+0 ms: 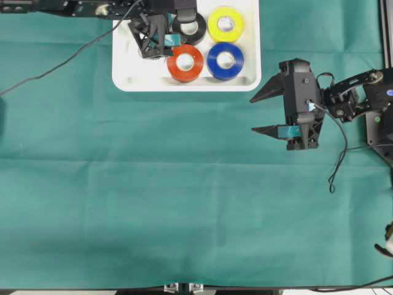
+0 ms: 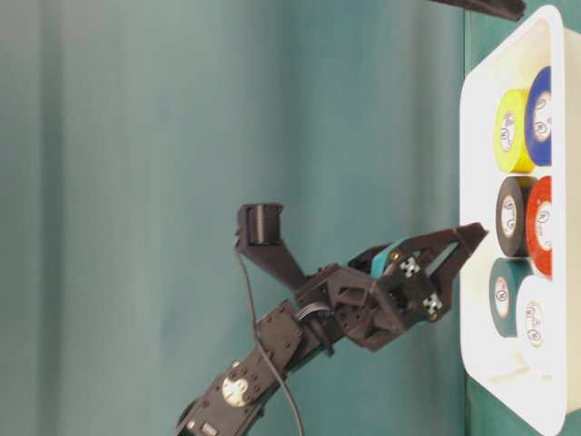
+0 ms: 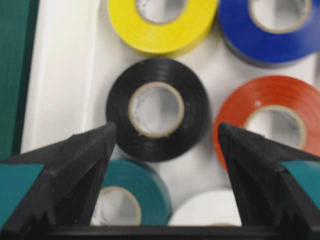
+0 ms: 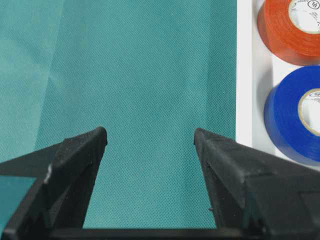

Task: Put the tape alternately from left to right into the white case.
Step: 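Carry the black roll into the tray beside the yellow roll, release, then withdraw the left gripper from the tray toward the table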

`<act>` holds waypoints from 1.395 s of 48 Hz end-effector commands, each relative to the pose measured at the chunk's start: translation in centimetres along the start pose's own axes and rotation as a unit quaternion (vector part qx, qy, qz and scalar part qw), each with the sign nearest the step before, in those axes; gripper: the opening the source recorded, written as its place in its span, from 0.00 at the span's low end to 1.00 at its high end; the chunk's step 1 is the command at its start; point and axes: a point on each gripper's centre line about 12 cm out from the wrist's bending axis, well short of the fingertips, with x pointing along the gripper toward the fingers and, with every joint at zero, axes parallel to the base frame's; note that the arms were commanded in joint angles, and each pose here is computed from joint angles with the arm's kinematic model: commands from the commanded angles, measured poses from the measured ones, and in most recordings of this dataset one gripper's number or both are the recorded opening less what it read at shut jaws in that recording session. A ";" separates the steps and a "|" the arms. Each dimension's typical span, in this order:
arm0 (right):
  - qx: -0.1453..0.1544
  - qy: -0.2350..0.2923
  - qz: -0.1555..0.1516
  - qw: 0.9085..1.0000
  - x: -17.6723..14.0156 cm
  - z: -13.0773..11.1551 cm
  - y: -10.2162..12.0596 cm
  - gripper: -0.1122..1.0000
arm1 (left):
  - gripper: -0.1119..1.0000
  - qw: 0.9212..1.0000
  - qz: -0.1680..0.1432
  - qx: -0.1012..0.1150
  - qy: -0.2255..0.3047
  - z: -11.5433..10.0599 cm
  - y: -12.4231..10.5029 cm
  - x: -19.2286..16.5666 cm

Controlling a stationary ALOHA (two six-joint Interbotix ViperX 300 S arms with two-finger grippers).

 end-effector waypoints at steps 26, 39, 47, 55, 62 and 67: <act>0.000 -0.018 0.003 1.000 -0.3 1.2 0.2 0.79 | 0.40 0.997 -0.051 0.053 -0.034 1.4 -7.0 -5.3; 0.001 -0.019 0.003 1.000 -0.3 1.2 0.1 0.79 | 0.40 0.995 -0.083 0.043 -0.036 1.4 -10.6 -6.2; 0.000 -0.018 0.003 1.000 -0.2 1.2 0.2 0.79 | 0.40 0.994 -0.100 0.037 -0.037 1.5 -12.5 -6.6; 0.000 -0.017 0.004 1.000 -0.3 1.1 0.2 0.79 | 0.40 0.993 -0.113 0.027 -0.029 1.0 -14.0 -6.7; -0.001 -0.017 0.004 1.000 -0.3 1.0 0.2 0.79 | 0.40 0.993 -0.117 0.015 -0.021 0.4 -14.4 -6.7; 0.001 -0.017 0.003 1.000 -0.3 1.0 0.1 0.79 | 0.40 0.993 -0.117 0.014 -0.020 0.2 -14.4 -6.6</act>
